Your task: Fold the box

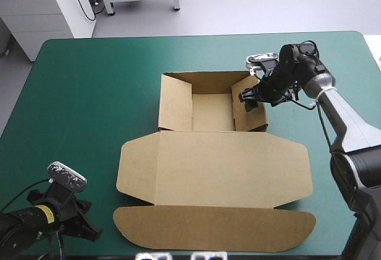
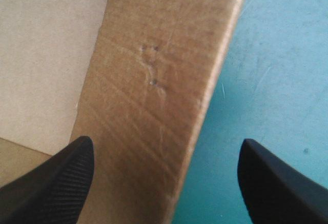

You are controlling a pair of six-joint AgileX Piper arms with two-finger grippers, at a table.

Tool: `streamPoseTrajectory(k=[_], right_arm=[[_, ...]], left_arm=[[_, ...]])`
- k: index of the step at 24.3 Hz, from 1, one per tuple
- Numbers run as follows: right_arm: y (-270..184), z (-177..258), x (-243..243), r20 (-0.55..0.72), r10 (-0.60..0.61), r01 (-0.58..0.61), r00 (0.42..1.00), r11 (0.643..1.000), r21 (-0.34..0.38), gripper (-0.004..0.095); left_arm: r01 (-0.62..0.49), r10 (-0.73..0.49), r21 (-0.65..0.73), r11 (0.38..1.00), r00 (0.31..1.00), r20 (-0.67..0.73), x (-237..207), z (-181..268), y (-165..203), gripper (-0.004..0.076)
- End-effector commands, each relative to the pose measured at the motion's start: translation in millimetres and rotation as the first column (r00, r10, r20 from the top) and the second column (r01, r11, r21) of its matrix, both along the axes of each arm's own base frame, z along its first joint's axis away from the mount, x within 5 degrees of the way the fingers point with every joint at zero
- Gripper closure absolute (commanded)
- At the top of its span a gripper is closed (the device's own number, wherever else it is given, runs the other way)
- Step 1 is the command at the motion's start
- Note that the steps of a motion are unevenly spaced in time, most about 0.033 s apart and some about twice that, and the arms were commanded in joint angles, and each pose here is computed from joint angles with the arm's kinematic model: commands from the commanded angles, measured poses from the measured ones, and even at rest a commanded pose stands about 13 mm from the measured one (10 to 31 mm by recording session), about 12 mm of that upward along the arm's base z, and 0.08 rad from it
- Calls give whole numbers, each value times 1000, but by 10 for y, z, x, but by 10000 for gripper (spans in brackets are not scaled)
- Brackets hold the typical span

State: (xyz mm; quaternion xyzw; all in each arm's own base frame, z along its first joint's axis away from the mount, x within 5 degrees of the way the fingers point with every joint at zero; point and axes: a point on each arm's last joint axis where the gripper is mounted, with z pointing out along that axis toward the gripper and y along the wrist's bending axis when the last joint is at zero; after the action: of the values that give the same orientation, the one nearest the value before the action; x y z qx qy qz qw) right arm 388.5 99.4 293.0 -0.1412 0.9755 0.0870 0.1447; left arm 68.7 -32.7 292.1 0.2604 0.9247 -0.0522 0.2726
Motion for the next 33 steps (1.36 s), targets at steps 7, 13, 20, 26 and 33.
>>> streamPoseTrajectory(k=[7,13,20,26,33], right_arm=[[16,108,99,93,-69,64,993,996,61,593],[3,106,103,106,-45,41,993,998,37,928],[-277,171,125,186,-10,62,983,958,-279,928],[-926,508,127,368,-84,296,926,768,-568,928],[-2245,495,-69,380,-459,592,803,693,-412,928]], left_arm=[[-6,10,-52,999,998,60,42,55,-34,732],[-8,9,-40,999,999,31,41,-54,-33,732],[-8,10,-47,999,999,37,50,-76,-41,732],[-8,14,-71,997,996,83,85,-48,-57,732],[-8,14,-68,998,996,85,86,-48,-54,732]])
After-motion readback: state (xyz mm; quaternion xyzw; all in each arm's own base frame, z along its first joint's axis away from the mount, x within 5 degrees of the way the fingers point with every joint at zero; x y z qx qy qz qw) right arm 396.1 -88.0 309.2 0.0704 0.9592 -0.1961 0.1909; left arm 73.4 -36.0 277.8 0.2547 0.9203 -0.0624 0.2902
